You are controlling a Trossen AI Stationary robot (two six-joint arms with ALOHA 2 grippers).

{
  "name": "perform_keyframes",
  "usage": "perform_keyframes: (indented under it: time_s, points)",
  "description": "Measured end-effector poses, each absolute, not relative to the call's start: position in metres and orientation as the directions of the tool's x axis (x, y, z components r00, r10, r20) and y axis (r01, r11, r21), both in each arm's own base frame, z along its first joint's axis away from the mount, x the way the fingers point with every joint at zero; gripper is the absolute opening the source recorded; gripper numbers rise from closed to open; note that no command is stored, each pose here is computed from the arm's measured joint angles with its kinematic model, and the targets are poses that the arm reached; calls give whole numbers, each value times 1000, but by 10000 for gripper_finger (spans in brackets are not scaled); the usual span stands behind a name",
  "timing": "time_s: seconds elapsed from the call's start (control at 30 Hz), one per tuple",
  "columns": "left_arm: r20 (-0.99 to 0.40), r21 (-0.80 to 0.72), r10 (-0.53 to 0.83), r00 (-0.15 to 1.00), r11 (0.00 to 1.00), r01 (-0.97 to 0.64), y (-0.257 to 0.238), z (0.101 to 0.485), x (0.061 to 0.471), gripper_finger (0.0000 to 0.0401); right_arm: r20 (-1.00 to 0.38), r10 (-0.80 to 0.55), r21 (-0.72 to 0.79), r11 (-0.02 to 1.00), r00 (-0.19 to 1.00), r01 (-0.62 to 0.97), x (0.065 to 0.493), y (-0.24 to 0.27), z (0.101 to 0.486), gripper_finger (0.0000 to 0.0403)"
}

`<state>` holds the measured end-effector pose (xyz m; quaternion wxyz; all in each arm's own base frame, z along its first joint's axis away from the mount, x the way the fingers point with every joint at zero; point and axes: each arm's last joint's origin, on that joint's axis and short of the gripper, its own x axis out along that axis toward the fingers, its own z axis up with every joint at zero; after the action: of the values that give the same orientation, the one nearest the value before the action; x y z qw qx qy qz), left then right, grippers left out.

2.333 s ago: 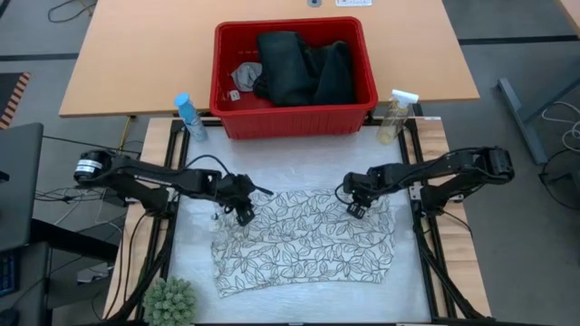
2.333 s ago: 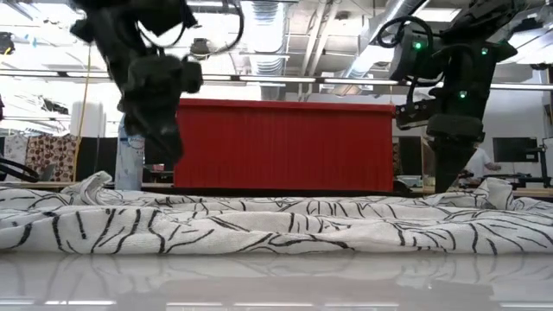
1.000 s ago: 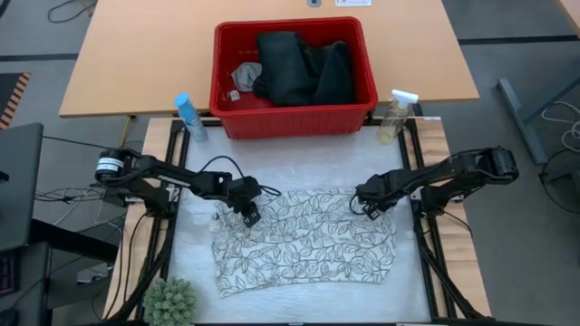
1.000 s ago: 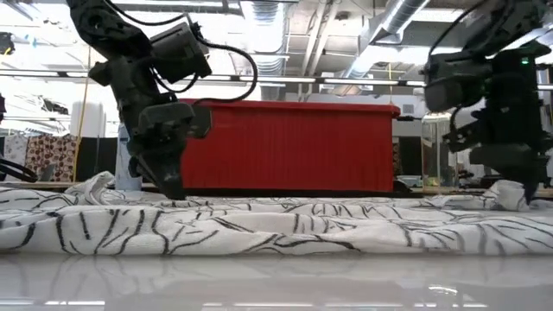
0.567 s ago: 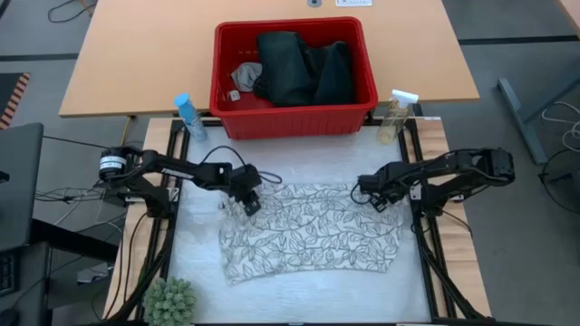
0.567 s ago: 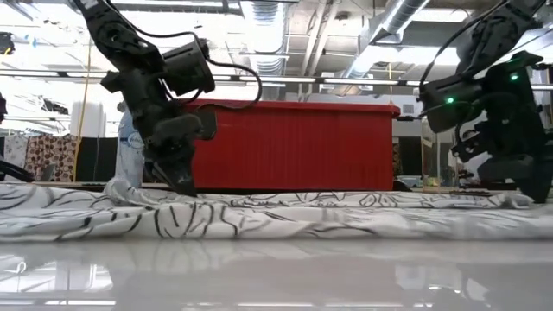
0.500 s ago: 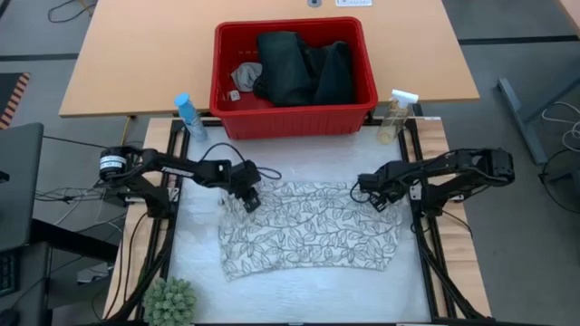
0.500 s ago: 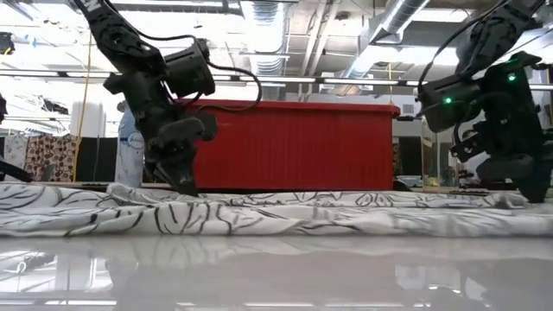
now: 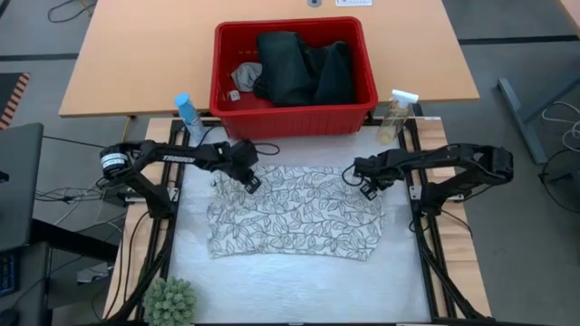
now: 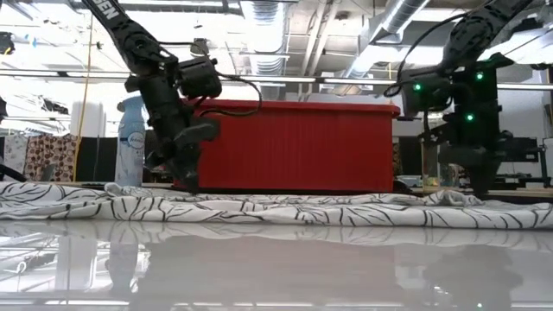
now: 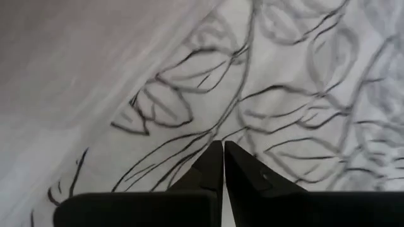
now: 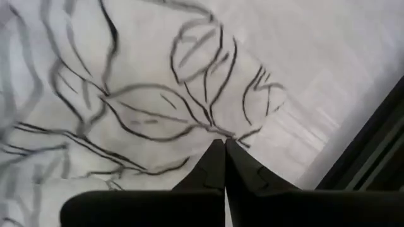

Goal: Fold laundry
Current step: Fold the white-patterned shirt

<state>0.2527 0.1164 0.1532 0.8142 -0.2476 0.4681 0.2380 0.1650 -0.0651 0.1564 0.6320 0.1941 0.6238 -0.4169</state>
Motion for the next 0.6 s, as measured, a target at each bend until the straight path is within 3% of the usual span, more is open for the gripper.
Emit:
perform_keyframes:
  time_s: [0.27, 0.4, 0.6]
  points:
    - [-906, -151, 93, 412, 839, -523, 120, 190, 264, 2, -965, -255, -186, 536, -52, 823, 171, -70, 166, 46]
    - [-860, -268, -80, 504, 910, -315, 113, 226, 274, 2, -977, -209, -96, 630, 49, 771, 185, -62, 176, 62]
    - [-785, -314, -194, 588, 943, -108, 82, 290, 275, 2, -971, -113, 28, 822, 210, 569, 213, -38, 208, 72]
